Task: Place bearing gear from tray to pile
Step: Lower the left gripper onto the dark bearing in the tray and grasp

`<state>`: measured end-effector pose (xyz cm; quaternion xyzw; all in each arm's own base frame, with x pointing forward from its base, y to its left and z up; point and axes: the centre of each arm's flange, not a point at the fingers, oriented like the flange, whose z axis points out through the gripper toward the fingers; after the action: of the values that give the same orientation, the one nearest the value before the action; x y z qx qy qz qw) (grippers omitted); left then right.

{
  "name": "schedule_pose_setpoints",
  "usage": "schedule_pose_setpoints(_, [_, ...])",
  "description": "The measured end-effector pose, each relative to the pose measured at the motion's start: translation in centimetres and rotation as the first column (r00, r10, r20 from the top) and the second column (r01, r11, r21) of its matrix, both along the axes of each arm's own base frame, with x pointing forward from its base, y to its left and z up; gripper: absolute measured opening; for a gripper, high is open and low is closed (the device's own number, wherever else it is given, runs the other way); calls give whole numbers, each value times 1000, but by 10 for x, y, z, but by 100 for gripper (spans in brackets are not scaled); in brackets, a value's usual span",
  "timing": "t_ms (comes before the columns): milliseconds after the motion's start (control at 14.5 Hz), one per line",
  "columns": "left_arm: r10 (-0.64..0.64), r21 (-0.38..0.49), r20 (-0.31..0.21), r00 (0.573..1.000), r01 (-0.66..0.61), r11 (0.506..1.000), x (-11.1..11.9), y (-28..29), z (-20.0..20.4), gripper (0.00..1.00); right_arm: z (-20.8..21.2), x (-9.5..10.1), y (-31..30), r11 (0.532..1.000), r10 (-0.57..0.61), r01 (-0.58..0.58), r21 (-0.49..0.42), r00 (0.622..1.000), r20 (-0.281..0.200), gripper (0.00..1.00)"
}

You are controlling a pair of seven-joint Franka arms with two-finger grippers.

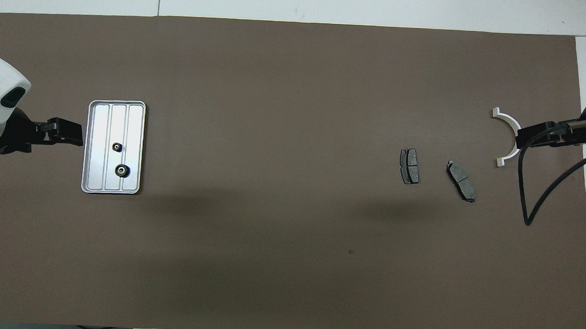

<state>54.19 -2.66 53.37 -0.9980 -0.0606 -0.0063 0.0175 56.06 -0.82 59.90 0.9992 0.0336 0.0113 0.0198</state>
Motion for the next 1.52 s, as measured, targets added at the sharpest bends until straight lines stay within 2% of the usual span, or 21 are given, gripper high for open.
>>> schedule_pose_setpoints(277, [151, -1, -10, 988, -151, 988, 13, -5, -52, 100, 0, 0, 0, 1000, 0, 0, 0, 1000, 0, 100])
schedule_pose_setpoints(415, [182, -5, -2, 983, -182, 983, 18, -4, -89, 100, 0, 0, 0, 1000, 0, 0, 0, 1000, 0, 100])
schedule_pose_setpoints(622, [196, -7, -3, 981, -196, 981, 10, -1, -134, 100, 0, 0, 0, 1000, 0, 0, 0, 1000, 0, 100])
schedule_pose_setpoints(691, [198, -5, -13, 980, -198, 980, 6, 1, -143, 91, 0, 0, 0, 1000, 1, -1, 0, 1000, 0, 100])
schedule_pose_setpoints(760, [200, -4, -20, 980, -200, 980, 4, 2, -149, 91, 0, 0, 0, 1000, 0, 0, 0, 1000, 0, 100])
schedule_pose_setpoints(830, [202, -3, -23, 979, -202, 979, 2, 3, -153, 81, 0, 0, 0, 1000, 0, 0, 0, 1000, 0, 100])
schedule_pose_setpoints(1244, [196, -5, -27, 980, -197, 980, -10, 3, -191, 80, 0, 0, -4, 1000, -7, 7, 0, 1000, 0, 100])
schedule_pose_setpoints(1521, [152, -8, -33, 988, -153, 988, -7, 8, -217, 80, -1, 0, -3, 1000, -6, 6, 0, 1000, -1, 100])
